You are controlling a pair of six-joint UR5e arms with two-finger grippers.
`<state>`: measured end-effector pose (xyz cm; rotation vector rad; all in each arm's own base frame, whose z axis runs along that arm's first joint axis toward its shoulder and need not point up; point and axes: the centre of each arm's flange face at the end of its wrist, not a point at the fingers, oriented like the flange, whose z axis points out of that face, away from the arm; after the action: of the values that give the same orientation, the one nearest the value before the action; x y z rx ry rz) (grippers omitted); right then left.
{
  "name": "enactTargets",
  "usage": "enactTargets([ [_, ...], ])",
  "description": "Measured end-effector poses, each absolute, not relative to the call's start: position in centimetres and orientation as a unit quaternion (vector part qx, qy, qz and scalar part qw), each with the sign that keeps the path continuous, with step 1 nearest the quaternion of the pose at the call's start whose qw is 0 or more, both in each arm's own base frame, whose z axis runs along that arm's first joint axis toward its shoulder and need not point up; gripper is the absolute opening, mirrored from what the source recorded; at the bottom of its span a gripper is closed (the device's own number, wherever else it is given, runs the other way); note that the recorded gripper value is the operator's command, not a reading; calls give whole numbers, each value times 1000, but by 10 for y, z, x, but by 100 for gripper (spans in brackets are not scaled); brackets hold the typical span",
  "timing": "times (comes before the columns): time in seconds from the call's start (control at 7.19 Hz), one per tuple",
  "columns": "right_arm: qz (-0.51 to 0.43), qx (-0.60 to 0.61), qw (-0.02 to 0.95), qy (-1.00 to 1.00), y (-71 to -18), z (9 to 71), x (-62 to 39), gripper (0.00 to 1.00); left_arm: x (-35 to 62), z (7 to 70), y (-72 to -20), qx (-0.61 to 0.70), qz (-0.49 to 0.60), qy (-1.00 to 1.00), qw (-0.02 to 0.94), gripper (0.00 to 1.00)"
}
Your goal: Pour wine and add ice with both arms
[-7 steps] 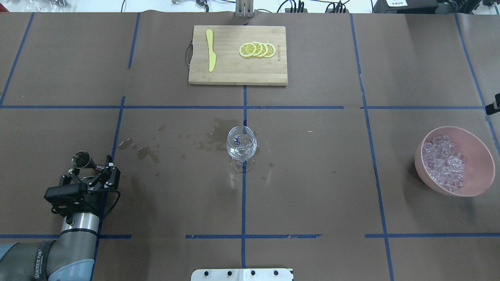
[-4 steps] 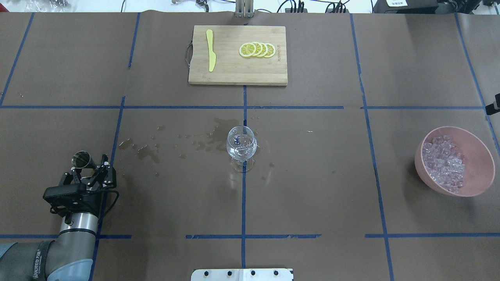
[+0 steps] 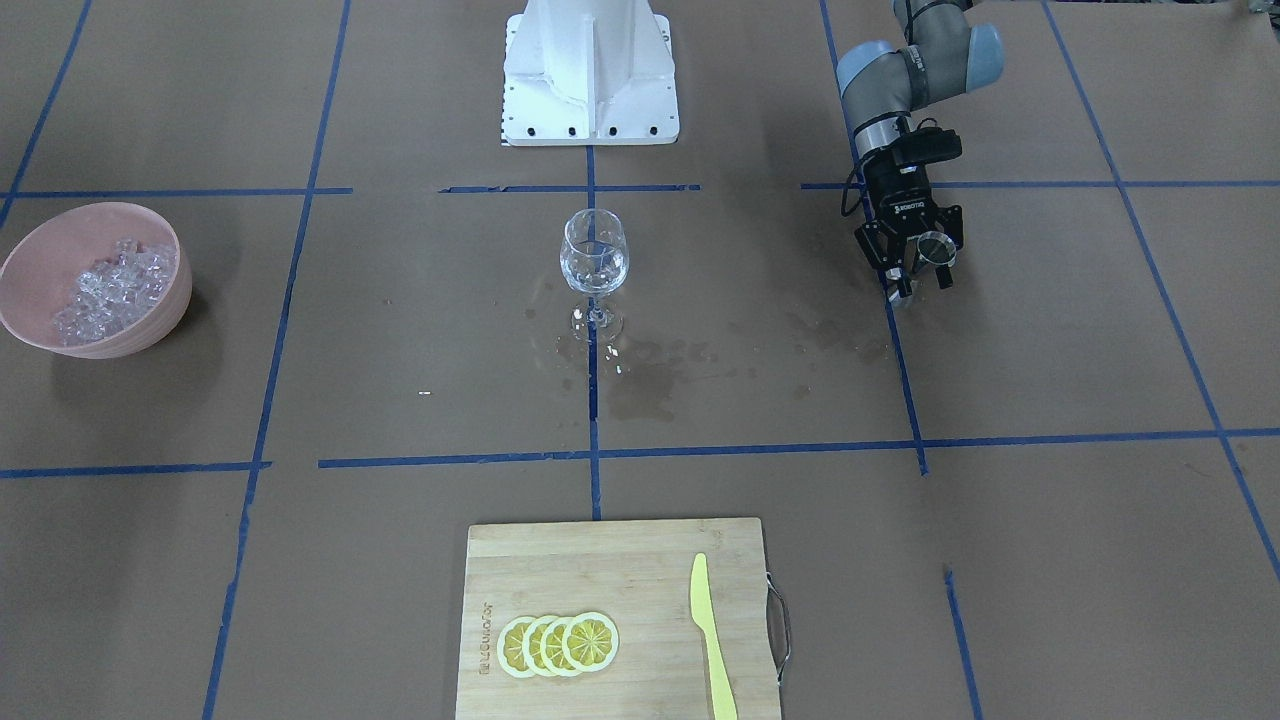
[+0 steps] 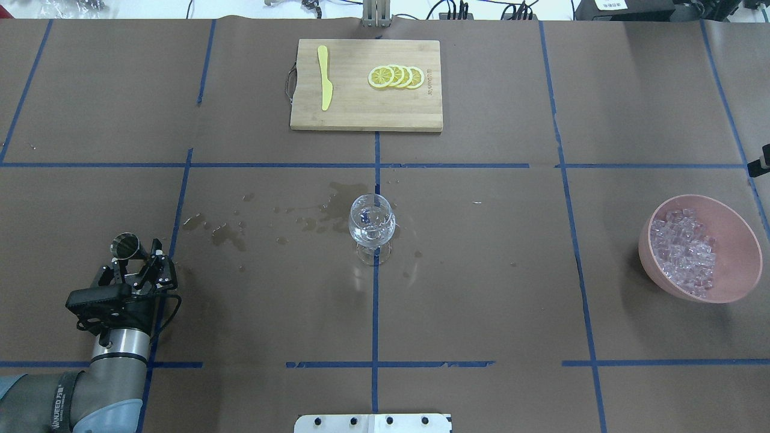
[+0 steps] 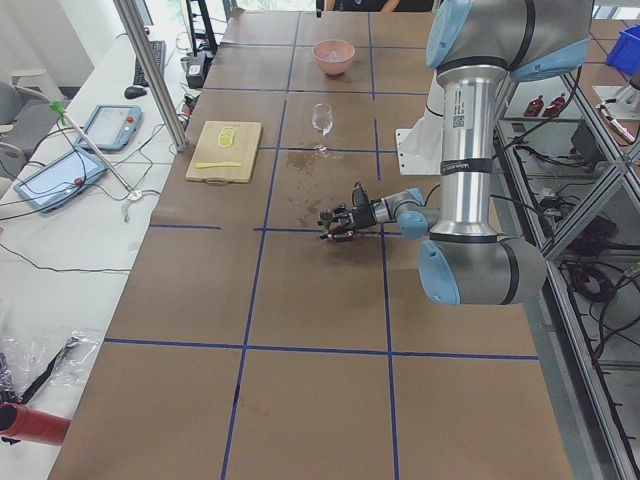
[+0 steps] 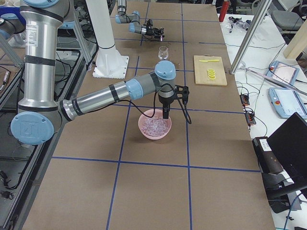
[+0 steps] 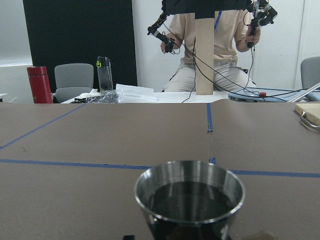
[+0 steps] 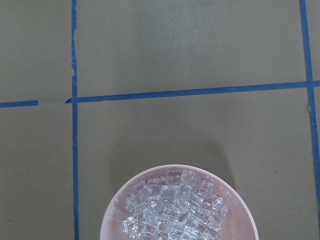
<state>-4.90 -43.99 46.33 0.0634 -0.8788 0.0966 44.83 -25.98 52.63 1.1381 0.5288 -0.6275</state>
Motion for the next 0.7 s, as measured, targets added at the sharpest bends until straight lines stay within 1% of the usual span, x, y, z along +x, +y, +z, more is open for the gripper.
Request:
enactTargets([
  [0.14,47,31,903,-425,-440,463,-49,100,449,527,-260,523,-289,244,764,37],
  [0.28,47,30,903,-425,-440,463,-49,100,449,527,-260,523,-290,244,763,26],
  [0.42,47,30,904,-425,-440,464,-49,100,449,527,-260,523,-290,244,763,12],
  [0.56,47,29,904,-425,-440,464,-49,100,449,526,-260,523,-291,245,763,0],
  [0.7,47,29,904,-425,-440,465,-49,100,449,526,-260,523,-291,246,763,0],
])
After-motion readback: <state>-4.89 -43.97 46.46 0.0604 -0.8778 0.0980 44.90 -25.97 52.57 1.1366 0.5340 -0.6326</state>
